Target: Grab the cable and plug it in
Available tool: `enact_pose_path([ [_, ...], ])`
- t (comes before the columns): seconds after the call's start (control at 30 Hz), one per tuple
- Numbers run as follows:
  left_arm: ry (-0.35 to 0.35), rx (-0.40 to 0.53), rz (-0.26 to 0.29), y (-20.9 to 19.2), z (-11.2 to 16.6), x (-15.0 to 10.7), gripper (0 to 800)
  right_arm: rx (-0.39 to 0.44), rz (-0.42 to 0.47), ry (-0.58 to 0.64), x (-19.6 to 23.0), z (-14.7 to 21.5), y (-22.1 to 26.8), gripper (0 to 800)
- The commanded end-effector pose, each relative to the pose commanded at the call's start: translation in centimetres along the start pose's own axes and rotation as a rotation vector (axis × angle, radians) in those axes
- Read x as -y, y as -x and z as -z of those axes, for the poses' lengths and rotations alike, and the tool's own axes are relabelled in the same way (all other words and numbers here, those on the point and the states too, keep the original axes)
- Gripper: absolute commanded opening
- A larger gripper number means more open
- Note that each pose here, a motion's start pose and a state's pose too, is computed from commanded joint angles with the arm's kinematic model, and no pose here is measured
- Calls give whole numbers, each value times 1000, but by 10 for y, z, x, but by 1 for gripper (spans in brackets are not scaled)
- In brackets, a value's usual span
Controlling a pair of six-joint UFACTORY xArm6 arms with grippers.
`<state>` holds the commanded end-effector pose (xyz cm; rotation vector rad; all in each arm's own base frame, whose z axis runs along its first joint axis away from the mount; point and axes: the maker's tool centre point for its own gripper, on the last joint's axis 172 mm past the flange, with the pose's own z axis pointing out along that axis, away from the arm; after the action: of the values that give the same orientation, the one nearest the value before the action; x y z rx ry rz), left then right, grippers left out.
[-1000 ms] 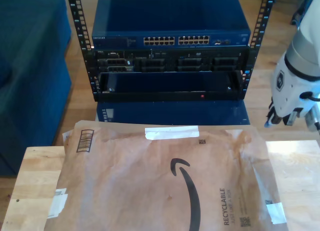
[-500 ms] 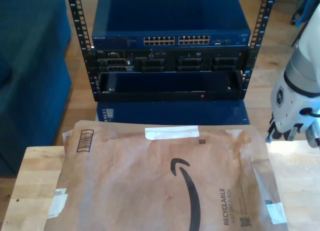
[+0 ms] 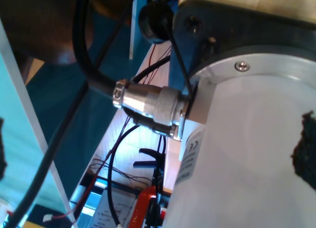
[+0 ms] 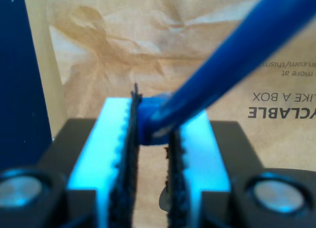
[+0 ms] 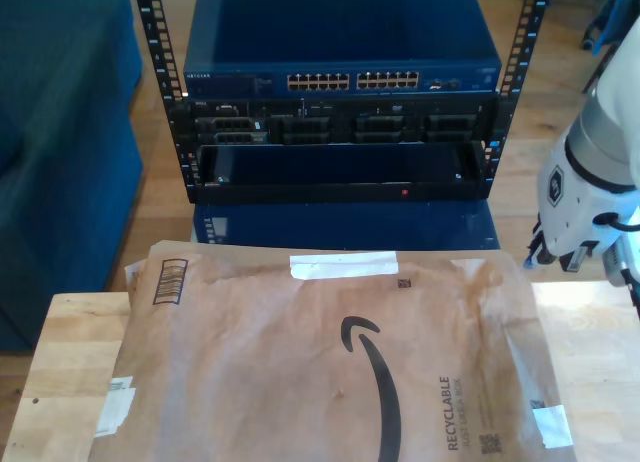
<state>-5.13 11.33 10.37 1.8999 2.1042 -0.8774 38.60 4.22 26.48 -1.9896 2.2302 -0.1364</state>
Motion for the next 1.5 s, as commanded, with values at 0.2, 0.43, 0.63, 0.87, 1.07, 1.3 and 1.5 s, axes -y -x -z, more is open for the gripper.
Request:
enact_pose_path([
  [0.2, 92, -106, 21, -32, -30, -8, 800, -1, -1, 11, -3, -4, 0, 0],
  [0.43, 149, -150, -26, -44, -51, -20, 800, 6, -1, -24, 4, -2, 0, 0],
  [0.63, 211, -114, -7, -40, -54, -35, 800, 27, -4, -115, 28, -8, 6, 0],
  [0.87, 212, -114, -8, -40, -54, -35, 800, 59, -23, -165, 37, -14, 12, 0],
  [1.07, 212, -114, -8, -40, -54, -35, 800, 62, -23, -188, 37, -13, 10, 0],
  [1.3, 212, -112, -8, -40, -55, -35, 800, 79, -59, -370, 77, 15, -4, 0],
  [1.5, 212, -112, -8, -40, -55, -35, 800, 95, -89, -515, 128, 27, -10, 0],
])
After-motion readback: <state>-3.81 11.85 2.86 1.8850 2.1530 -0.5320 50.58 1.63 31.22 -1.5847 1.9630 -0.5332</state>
